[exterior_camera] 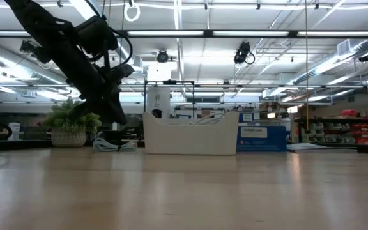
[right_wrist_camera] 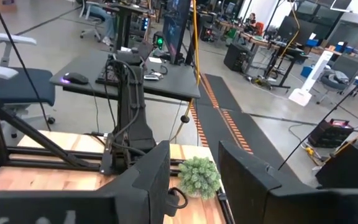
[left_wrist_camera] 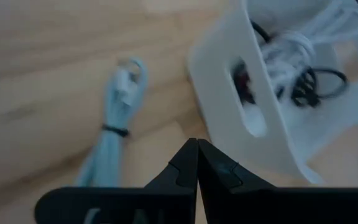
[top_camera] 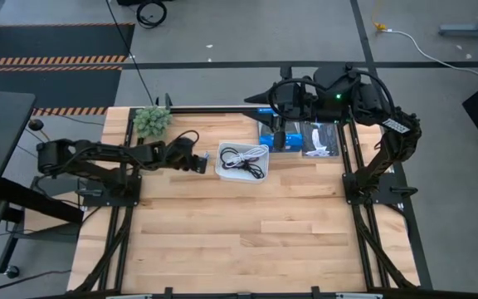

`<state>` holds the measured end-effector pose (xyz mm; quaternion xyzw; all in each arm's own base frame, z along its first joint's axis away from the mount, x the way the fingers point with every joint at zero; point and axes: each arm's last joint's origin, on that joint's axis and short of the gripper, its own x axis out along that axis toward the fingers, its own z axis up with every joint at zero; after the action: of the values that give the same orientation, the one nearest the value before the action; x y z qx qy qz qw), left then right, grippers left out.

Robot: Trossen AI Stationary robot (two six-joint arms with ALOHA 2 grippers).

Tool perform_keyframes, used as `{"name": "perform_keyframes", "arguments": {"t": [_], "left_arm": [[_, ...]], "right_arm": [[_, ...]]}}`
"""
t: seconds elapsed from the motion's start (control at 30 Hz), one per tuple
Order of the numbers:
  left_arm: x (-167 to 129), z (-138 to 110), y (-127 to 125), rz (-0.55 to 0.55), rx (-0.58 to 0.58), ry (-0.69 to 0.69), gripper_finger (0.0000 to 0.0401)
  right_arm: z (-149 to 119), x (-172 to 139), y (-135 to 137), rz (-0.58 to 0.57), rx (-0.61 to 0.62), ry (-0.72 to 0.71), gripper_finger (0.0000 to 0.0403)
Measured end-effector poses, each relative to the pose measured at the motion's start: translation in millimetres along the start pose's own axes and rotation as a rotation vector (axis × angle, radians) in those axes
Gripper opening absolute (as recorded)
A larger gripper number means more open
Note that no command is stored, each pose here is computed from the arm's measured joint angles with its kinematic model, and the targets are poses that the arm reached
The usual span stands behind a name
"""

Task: Pick and place USB-C Cables
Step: Put the light blue charger cable into the white bin

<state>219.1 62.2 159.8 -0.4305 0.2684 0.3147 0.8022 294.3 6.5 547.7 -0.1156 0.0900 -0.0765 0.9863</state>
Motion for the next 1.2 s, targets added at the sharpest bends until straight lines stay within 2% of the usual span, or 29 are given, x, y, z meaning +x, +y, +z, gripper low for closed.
{"name": "perform_keyframes", "arguments": {"t": [0.07, 0.23, 0.43, 0.7, 0.83, 1.03, 1.2], "left_arm": [[-1, 0, -1, -0.027, -0.012, 0.021, 0.0013], [-1, -1, 3, 0.006, 0.089, 0.038, 0.0019], [-1, -4, 7, 0.046, 0.226, 0.068, 0.0061], [-6, -8, 15, 0.231, 0.410, 0.127, 0.0126], [-5, -13, 14, 0.268, 0.513, 0.146, 0.0130], [-1, -17, 10, 0.303, 0.554, 0.103, 0.0130], [9, -24, 11, 0.314, 0.573, 0.134, 0.0130]], "right_arm": [[0, 0, 1, 0.003, 0.004, -0.001, 0.0142], [1, -1, 5, 0.016, 0.001, -0.004, 0.0142], [-3, 8, 8, 0.023, -0.009, 0.027, 0.0142], [-7, 12, 15, 0.047, -0.018, 0.060, 0.0142], [-6, 12, 15, 0.044, -0.015, 0.046, 0.0142], [-5, 13, 15, 0.043, -0.013, 0.041, 0.0142], [-5, 13, 15, 0.043, -0.007, 0.040, 0.0142]]}}
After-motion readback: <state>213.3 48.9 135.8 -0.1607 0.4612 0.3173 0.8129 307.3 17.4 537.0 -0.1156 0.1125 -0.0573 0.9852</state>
